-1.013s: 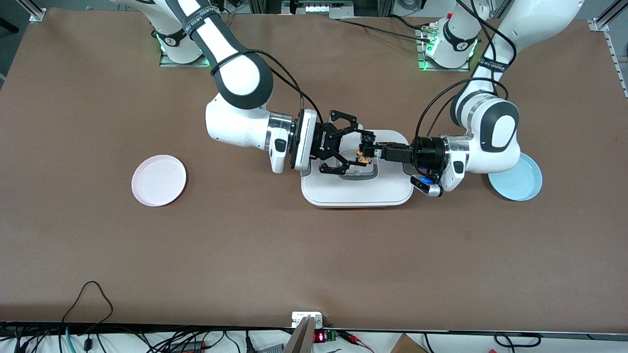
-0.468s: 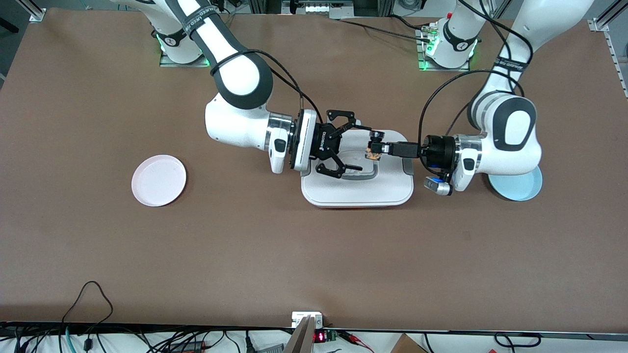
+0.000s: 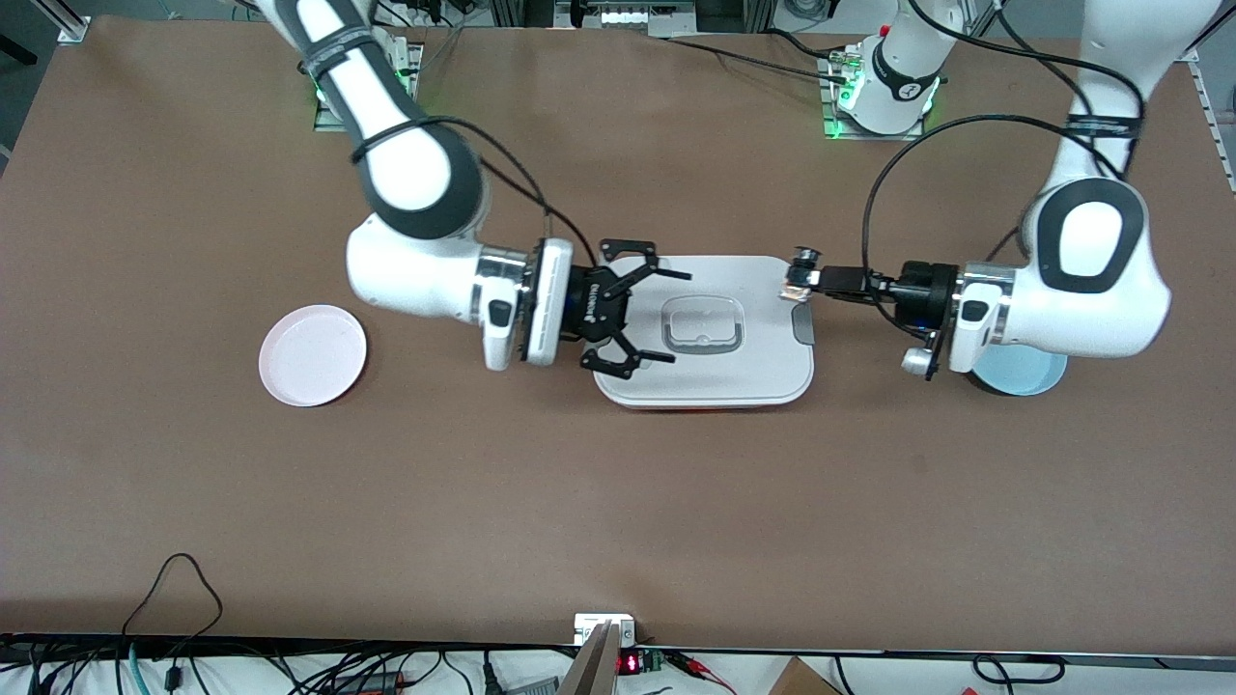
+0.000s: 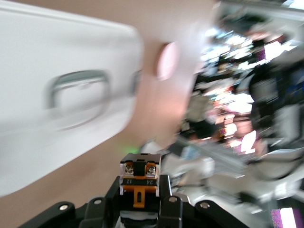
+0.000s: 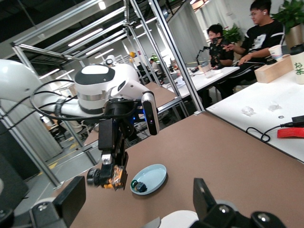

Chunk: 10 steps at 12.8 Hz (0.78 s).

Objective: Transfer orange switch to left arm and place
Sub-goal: 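Carry the switch to the blue plate with the left gripper while the right gripper retracts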

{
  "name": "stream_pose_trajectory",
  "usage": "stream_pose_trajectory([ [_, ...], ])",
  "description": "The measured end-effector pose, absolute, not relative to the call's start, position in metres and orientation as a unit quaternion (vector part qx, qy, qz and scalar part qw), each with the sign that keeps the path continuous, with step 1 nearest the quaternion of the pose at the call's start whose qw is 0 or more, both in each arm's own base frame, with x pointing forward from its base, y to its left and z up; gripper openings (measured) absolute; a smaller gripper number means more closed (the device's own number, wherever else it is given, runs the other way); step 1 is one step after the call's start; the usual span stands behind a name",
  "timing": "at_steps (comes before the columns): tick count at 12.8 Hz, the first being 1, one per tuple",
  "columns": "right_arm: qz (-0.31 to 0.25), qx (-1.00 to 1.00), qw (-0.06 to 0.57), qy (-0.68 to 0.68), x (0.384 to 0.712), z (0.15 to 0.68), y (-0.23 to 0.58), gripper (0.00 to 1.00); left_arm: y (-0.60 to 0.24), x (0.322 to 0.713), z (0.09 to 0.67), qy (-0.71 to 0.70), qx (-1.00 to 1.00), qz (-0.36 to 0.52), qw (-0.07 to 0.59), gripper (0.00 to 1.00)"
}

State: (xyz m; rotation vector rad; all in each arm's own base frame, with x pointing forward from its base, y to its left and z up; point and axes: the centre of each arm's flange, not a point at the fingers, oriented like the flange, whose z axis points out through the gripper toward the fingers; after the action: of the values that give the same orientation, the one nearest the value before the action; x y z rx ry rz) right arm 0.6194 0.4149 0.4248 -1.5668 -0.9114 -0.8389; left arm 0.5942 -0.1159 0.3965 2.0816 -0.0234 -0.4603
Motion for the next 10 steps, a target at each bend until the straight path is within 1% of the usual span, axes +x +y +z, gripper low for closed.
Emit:
stream_pose_trajectory([
  [3,-0.302,-0.653,0.560,-0.410,0.652,0.436,0.333,1.00,-0.083,0.593,0.406,-0.090,0.918,-0.204,0.329,0.34],
  [5,-0.267,-0.654,0.565,-0.427,0.663,0.439,0.276,1.00,-0.072,0.591,0.404,-0.163,0.936,-0.209,0.232,0.34],
  [7,-0.231,-0.656,0.570,-0.436,0.668,0.441,0.222,1.00,-0.065,0.589,0.398,-0.235,0.936,-0.218,0.143,0.34],
  [10,-0.179,-0.683,0.539,-0.459,0.663,0.455,0.150,1.00,-0.054,0.590,0.396,-0.326,0.915,-0.236,0.021,0.34],
])
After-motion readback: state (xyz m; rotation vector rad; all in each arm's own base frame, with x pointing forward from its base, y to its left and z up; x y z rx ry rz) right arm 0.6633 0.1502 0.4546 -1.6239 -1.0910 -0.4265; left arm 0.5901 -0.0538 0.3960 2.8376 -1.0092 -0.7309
